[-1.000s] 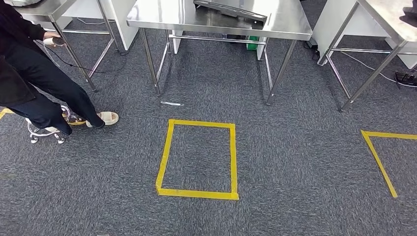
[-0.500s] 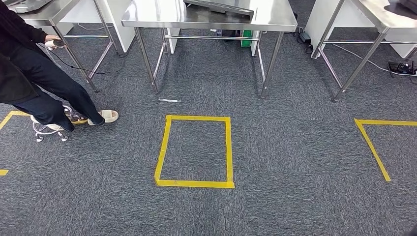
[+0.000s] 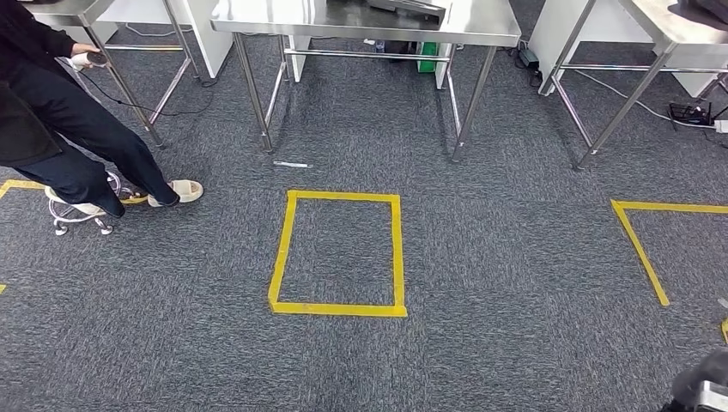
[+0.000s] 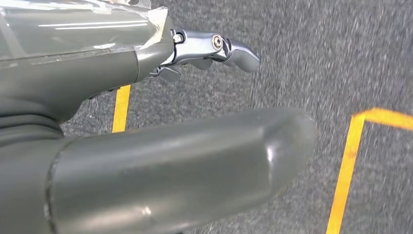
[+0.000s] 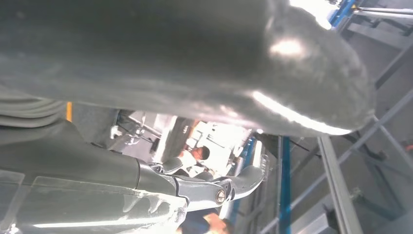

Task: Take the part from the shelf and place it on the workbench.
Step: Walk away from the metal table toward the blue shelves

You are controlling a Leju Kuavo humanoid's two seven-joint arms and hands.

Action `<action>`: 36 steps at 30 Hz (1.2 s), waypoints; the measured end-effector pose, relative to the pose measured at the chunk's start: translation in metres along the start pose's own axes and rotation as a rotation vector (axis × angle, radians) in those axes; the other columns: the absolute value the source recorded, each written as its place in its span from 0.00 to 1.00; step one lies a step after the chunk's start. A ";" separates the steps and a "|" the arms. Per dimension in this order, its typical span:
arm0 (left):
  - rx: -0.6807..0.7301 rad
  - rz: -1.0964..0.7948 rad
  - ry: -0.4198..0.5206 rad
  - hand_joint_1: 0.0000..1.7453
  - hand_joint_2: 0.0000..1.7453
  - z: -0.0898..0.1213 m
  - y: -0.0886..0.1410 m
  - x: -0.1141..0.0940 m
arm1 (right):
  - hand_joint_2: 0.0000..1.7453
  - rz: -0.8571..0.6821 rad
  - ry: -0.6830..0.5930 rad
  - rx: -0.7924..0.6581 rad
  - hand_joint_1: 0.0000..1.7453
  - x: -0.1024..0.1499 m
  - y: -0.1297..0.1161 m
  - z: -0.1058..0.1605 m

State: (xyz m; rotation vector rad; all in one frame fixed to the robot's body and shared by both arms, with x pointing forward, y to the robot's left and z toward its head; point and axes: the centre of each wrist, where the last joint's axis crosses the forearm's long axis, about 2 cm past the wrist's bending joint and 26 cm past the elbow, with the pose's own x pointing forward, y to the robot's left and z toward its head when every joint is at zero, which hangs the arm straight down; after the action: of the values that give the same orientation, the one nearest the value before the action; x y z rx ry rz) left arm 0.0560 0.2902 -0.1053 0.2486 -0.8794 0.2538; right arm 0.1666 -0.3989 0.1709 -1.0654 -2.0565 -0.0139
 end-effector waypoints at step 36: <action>0.074 0.043 0.017 0.00 0.00 0.010 -0.001 -0.005 | 0.00 -0.078 -0.009 0.049 0.00 -0.011 0.039 -0.020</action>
State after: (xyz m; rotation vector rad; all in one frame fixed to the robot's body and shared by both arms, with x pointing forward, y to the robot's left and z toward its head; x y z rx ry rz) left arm 0.0463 0.2857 -0.1036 0.2961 -0.8600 0.3286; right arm 0.2094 -0.3880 0.1647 -0.9560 -2.0949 0.0019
